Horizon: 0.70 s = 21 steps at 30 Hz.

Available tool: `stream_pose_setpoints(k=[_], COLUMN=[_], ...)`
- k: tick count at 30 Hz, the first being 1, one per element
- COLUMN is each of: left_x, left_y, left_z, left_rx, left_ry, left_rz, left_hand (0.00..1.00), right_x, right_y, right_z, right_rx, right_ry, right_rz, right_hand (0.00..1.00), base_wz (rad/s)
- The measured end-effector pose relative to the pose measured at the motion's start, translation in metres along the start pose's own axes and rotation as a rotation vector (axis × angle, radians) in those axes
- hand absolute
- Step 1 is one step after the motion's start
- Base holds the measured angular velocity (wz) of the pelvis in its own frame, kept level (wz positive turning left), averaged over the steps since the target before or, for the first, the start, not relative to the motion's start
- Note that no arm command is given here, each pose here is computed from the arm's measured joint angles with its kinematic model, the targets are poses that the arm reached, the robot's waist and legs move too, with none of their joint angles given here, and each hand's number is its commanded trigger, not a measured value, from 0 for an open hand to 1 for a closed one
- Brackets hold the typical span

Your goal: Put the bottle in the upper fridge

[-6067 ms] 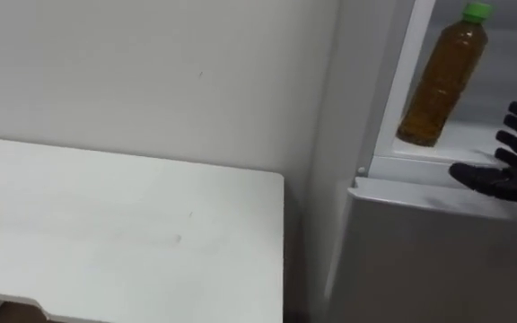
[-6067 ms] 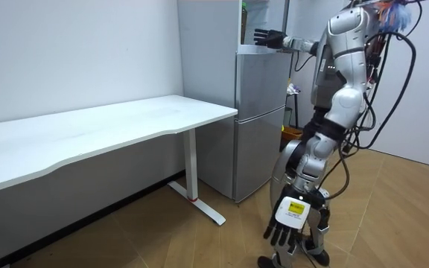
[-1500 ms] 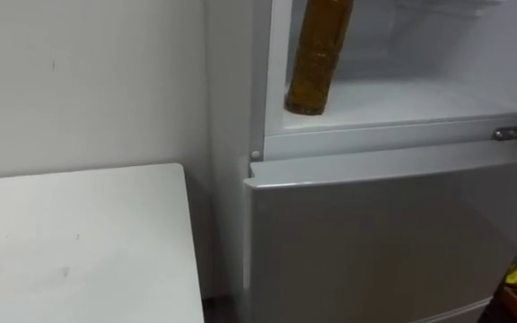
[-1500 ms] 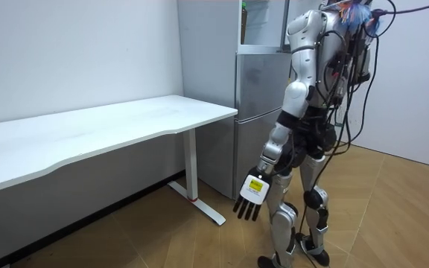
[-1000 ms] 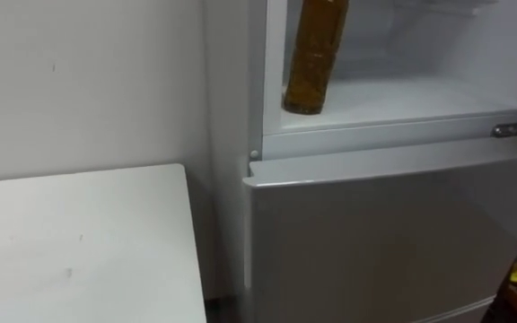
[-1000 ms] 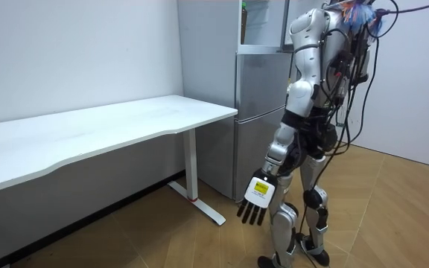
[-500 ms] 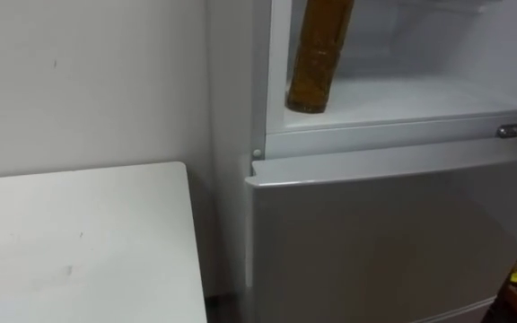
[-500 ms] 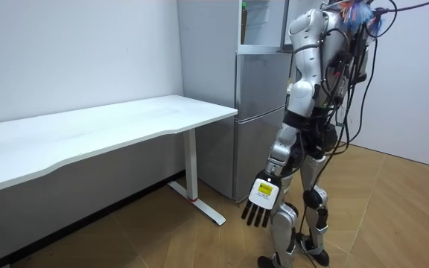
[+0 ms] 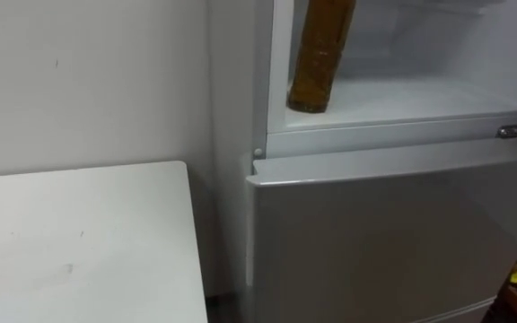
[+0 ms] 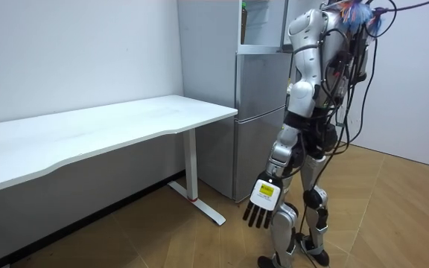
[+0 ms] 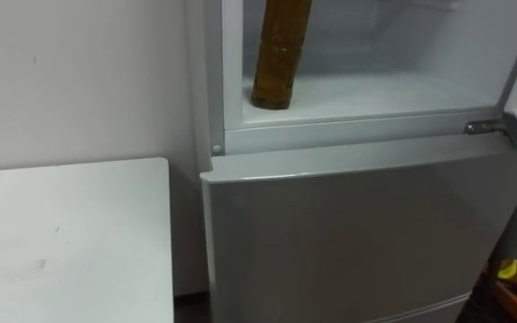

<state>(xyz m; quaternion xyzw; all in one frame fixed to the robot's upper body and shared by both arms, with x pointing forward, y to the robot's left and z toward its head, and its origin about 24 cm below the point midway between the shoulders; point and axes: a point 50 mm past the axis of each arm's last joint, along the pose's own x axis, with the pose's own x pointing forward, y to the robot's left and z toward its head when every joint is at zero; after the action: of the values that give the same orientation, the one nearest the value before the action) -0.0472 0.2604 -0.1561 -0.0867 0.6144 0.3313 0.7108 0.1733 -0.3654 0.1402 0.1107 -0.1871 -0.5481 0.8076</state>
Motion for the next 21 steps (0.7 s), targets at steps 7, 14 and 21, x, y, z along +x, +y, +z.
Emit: stream_pose_setpoints(k=[7, 14, 21], left_x=[0.000, 0.000, 0.001], left_y=[0.001, -0.001, -0.006], left_z=[-0.003, -0.004, -0.006], left_rx=[0.019, 0.021, 0.018], left_ry=[0.014, 0.019, 0.032], left_rz=[0.005, -0.003, -0.017], left_hand=[0.00, 0.00, 0.00], right_x=[-0.005, -0.012, -0.019], right_y=[0.010, 0.021, 0.031], right_z=[0.003, 0.001, 0.001], right_rx=[-0.027, -0.020, -0.037], right_ry=[-0.034, -0.024, -0.038], right_rz=[0.077, 0.162, 0.253], right_hand=[0.00, 0.00, 0.00], base_wz=[0.00, 0.00, 0.00])
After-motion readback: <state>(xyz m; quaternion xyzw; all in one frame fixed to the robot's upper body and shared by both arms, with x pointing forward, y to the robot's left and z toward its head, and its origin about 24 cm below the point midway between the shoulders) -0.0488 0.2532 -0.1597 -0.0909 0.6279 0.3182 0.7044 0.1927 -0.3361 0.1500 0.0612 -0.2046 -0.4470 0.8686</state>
